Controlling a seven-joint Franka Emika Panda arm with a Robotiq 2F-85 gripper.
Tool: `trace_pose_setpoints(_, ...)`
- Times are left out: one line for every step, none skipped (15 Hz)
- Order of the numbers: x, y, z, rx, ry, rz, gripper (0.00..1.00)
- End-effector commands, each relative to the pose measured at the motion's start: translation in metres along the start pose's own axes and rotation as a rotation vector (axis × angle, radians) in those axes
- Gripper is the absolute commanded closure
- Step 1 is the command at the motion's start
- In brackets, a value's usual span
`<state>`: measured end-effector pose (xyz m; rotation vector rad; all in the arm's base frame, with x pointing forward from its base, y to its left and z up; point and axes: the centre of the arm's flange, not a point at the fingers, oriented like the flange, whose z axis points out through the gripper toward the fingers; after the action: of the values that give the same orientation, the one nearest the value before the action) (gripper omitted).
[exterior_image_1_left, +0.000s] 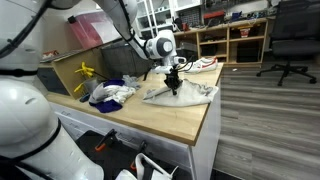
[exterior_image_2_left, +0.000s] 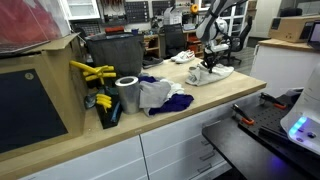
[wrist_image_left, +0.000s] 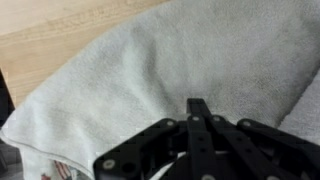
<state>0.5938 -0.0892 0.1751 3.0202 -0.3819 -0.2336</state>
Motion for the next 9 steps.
trace_pose_setpoints(-0.018, 0.012, 0.004, 0.005, 0.001, 0.007, 1.00)
trace_pose_setpoints(-0.016, 0.016, 0.011, -0.003, -0.002, 0.011, 1.00)
trace_pose_setpoints(-0.016, 0.020, 0.018, -0.009, -0.006, 0.018, 1.00)
trace_pose_setpoints(-0.017, 0.022, 0.023, -0.012, -0.012, 0.025, 1.00)
trace_pose_setpoints(-0.019, 0.024, 0.026, -0.013, -0.014, 0.026, 1.00)
trace_pose_setpoints(-0.023, 0.023, 0.026, -0.013, -0.017, 0.023, 1.00)
trace_pose_setpoints(-0.025, 0.022, 0.026, -0.013, -0.019, 0.019, 1.00)
trace_pose_setpoints(-0.029, 0.021, 0.027, -0.014, -0.020, 0.010, 1.00)
trace_pose_setpoints(-0.033, 0.020, 0.027, -0.016, -0.021, 0.005, 1.00)
